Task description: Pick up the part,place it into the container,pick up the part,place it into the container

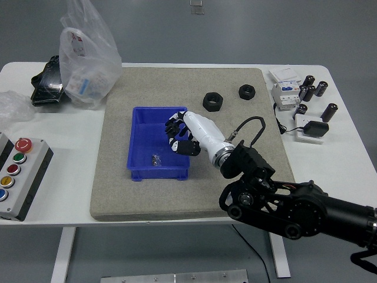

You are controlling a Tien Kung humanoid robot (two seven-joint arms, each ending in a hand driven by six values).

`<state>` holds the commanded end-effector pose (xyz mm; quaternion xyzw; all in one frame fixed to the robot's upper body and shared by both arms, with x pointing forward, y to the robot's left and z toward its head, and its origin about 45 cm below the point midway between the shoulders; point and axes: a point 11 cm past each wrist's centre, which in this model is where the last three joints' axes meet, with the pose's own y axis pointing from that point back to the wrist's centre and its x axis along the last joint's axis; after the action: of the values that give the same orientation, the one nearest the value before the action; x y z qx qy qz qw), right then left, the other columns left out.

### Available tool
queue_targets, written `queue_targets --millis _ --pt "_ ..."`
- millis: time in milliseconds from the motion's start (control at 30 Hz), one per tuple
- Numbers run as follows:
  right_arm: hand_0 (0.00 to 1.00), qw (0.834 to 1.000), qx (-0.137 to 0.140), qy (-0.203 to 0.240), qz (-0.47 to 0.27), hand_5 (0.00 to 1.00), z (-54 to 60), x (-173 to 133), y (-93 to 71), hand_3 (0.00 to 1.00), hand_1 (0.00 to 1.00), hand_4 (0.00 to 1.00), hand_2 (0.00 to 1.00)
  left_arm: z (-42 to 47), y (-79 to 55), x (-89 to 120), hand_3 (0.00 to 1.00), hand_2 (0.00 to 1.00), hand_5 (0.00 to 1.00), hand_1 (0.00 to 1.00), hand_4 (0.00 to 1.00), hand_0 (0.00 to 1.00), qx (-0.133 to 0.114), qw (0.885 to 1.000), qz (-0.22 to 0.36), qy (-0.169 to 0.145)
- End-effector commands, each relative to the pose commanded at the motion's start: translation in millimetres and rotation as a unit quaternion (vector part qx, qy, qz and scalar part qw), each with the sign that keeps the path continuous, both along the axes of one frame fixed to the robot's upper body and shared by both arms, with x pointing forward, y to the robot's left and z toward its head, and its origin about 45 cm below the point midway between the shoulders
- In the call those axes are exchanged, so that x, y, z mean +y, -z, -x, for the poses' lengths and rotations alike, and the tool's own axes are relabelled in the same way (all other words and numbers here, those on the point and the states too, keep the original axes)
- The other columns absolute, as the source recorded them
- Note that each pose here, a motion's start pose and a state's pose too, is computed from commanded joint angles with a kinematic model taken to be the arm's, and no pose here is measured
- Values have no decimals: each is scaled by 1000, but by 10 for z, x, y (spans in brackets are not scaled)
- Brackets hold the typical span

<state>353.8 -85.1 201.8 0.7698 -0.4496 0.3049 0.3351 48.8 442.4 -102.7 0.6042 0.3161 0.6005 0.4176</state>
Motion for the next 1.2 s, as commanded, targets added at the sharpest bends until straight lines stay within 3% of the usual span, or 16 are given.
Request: queue_targets --millis 67,100,267,300,500,667,700,733,1200 --pt "517 1000 -8 -16 17 2 1 37 -37 672 656 427 632 3 0 1 618 539 377 541 704 624 1 1000 0 0" --pt "434 999 -14 -21 24 20 0 49 -58 707 667 436 678 5 0 2 618 538 377 540 705 624 1 1000 0 0" --pt "434 998 -34 -31 37 20 -7 68 -115 707 667 436 678 3 -2 6 618 538 377 540 705 624 1 1000 -1 1" --pt "388 998 -34 -31 36 22 -8 68 -116 703 660 471 674 1 -2 6 619 538 377 540 705 624 1 1000 0 1" --pt "383 999 -24 -30 33 27 -13 58 -87 706 663 498 680 -7 -3 7 618 540 376 539 704 624 0 1000 0 2" --pt "383 998 2 -22 53 27 -23 19 -31 706 663 498 680 -6 -6 13 618 540 376 539 704 624 1 1000 -2 5" --pt "382 998 5 -19 59 30 -26 9 -24 829 686 629 775 -4 -6 14 619 538 343 539 702 624 1 1000 -2 5" --pt "382 998 7 -18 64 30 -28 2 -23 829 686 629 775 -2 -6 15 619 538 343 539 702 624 2 1000 -2 5" --pt "366 997 -13 1 76 34 -59 -70 -78 870 681 654 801 -4 -6 14 619 539 358 539 698 624 1 1000 -1 4"
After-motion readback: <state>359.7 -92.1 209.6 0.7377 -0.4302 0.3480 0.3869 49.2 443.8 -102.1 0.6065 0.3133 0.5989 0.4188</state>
